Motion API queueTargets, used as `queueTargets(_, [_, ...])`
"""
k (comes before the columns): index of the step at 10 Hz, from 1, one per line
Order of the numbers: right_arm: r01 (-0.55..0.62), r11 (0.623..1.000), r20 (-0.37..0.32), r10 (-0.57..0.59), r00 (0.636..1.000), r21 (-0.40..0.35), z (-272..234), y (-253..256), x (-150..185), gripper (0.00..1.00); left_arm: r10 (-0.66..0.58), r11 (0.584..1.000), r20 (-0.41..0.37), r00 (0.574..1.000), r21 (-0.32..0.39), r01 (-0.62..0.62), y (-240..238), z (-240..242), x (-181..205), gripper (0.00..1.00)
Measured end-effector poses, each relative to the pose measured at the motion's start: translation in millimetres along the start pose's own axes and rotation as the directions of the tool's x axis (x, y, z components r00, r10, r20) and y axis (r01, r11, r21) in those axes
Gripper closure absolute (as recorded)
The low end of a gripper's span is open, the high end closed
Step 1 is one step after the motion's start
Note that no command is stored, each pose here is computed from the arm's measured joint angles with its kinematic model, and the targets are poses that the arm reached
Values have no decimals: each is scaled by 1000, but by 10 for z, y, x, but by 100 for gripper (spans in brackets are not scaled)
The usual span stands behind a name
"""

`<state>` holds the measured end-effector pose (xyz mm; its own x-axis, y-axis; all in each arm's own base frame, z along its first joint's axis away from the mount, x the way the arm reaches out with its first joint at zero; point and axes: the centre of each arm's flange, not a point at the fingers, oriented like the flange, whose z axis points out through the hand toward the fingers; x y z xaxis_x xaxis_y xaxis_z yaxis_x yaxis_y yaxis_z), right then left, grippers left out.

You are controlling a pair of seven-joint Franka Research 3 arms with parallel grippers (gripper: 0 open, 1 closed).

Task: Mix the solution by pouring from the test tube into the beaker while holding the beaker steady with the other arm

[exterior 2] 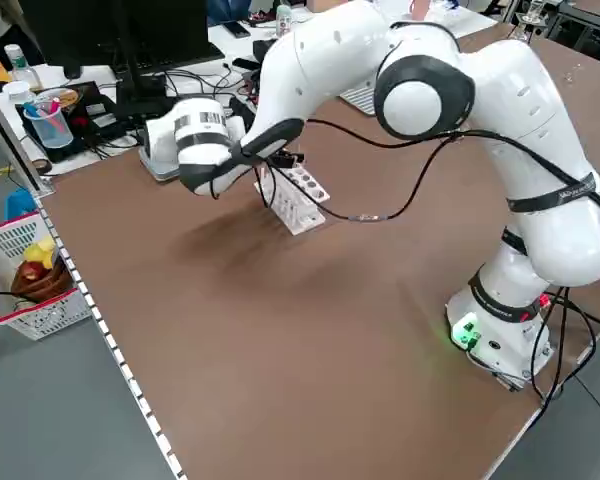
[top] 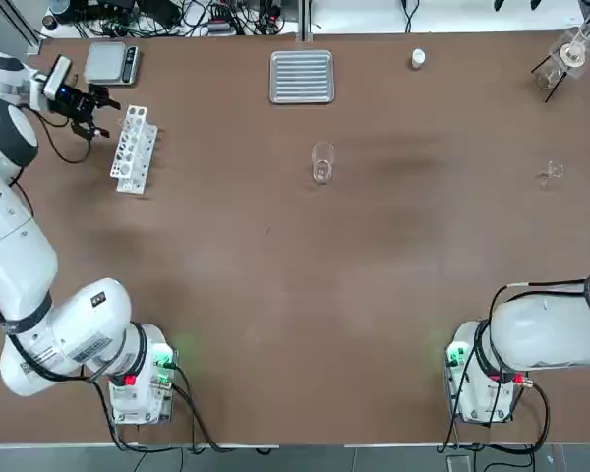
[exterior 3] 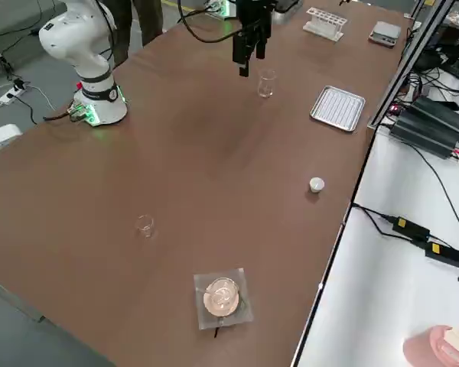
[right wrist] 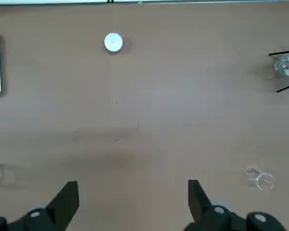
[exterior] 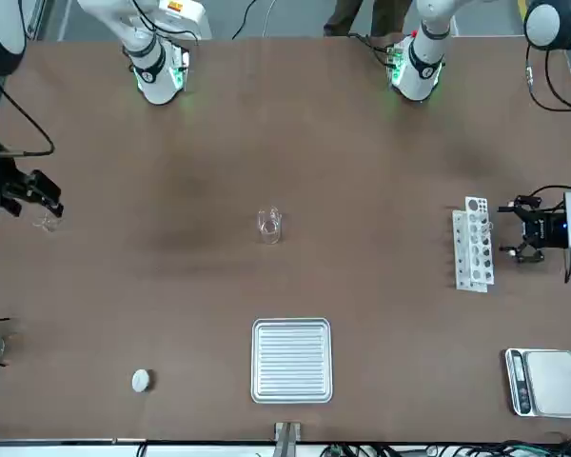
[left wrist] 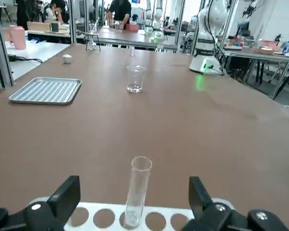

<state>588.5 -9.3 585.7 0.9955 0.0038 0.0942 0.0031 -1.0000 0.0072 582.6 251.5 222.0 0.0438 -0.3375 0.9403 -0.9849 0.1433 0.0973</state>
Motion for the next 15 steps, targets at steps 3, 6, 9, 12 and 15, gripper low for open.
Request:
queueTargets(3, [100, 974, 49, -112, 992, 201, 557, 35, 138, 0, 16, 1000, -51, 999, 11, -16, -58, 138, -138, 0])
queueTargets(6, [318, 855, -83, -312, 946, 409, 1113, 188, 228, 0, 39, 999, -75, 996, 16, -38, -61, 208, -268, 1])
queueTargets(9, [530, 644, -294, -445, 846, 552, 1909, 69, 282, 0, 46, 999, -83, 995, 12, -45, -57, 245, -323, 4])
queueTargets(12, [743, 409, -514, -542, 665, 530, 2683, -228, 308, 0, 52, 999, -115, 992, -3, -53, -60, 387, -474, 20])
queueTargets(15, [880, 227, -752, -458, 475, 417, 3266, -681, 283, 0, 51, 999, -128, 991, -10, -53, -51, 420, -507, 33])
